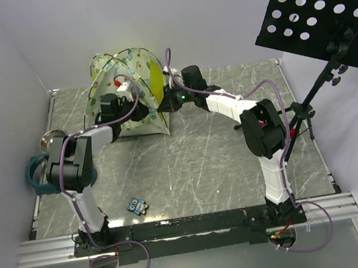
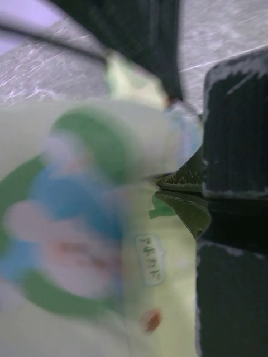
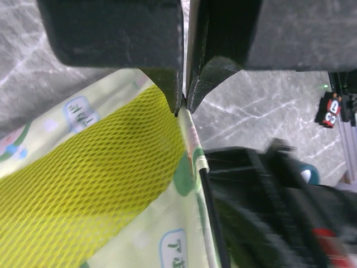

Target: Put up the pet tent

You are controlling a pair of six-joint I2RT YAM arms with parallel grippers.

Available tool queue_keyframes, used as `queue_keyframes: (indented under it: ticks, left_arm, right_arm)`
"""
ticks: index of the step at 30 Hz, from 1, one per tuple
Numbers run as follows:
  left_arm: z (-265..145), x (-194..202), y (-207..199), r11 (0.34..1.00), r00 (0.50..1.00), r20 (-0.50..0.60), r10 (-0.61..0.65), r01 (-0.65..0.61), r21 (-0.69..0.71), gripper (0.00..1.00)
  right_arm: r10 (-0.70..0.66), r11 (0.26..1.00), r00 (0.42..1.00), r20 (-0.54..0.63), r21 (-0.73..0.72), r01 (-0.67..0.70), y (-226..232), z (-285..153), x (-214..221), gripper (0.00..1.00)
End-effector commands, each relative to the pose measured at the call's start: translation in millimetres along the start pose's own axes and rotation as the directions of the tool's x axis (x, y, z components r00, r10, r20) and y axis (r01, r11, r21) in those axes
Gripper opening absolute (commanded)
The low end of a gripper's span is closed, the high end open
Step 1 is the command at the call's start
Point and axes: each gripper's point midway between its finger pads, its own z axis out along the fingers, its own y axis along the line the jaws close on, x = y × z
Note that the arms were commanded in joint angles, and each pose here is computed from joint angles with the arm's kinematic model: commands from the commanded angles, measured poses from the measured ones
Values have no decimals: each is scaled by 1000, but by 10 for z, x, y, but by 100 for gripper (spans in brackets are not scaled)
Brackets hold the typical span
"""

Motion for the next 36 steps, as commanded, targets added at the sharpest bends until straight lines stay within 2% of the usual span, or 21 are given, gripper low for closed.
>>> queue_keyframes:
  ticks: [1, 5, 8, 10, 11, 12, 14, 18, 22, 24, 27, 30, 32, 33, 36]
  left_arm:
    - [281, -266, 90, 998, 995, 84, 58, -54, -42, 1]
    - [378, -116, 157, 995, 996, 1, 92, -92, -26, 2]
    - [99, -82, 0, 973, 970, -72, 230, -229, 30, 40]
    - [-191, -160, -64, 950, 947, -74, 312, -310, 36, 51]
    - [-326, -168, -50, 946, 941, -94, 325, -324, 24, 52]
    - [-443, -211, -38, 934, 928, -112, 356, -357, 10, 51]
    - [-675, -101, 116, 921, 900, -228, 371, -388, -33, 47]
    - [-903, -106, 359, 850, 821, -333, 464, -518, -92, 50]
    - [-852, -88, 495, 790, 764, -356, 538, -605, -104, 48]
    - [-803, -9, 694, 770, 730, -443, 521, -626, -126, 44]
    - [-797, 116, 1052, 723, 649, -578, 495, -677, -141, 38]
    - [-894, 304, 1336, 638, 530, -669, 521, -763, -108, 36]
    - [-965, 468, 1493, 611, 462, -731, 503, -788, -78, 35]
    - [-957, 554, 1543, 612, 442, -744, 501, -789, -56, 34]
    - [-1102, 679, 1907, 547, 358, -823, 441, -834, -70, 31]
  right_arm:
    - [42, 995, 999, 11, -96, -41, 340, -108, -128, 0]
    - [35, 995, 998, 43, -91, -31, 362, -210, -202, 0]
    - [23, 999, 998, 60, -48, -20, 244, -273, -271, 0]
    - [37, 999, 998, 43, -23, -36, 159, -289, -233, 0]
    - [39, 999, 999, 38, -16, -38, 129, -290, -223, 0]
    - [42, 999, 999, 34, -12, -41, 118, -296, -213, 0]
    - [41, 999, 999, 36, -10, -40, 114, -298, -193, 0]
    - [46, 999, 998, 30, -14, -46, 121, -307, -144, 0]
    - [58, 998, 998, 30, -22, -57, 149, -326, -108, 0]
    - [61, 998, 998, 31, -15, -60, 151, -345, -94, 0]
    - [55, 998, 998, 40, 8, -55, 144, -394, -105, 0]
    - [67, 998, 997, 47, 18, -68, 119, -435, -135, 0]
    - [70, 997, 996, 51, 17, -71, 106, -446, -147, 0]
    - [69, 997, 996, 55, 24, -70, 88, -458, -158, 0]
    - [64, 997, 997, 51, 28, -65, 71, -460, -149, 0]
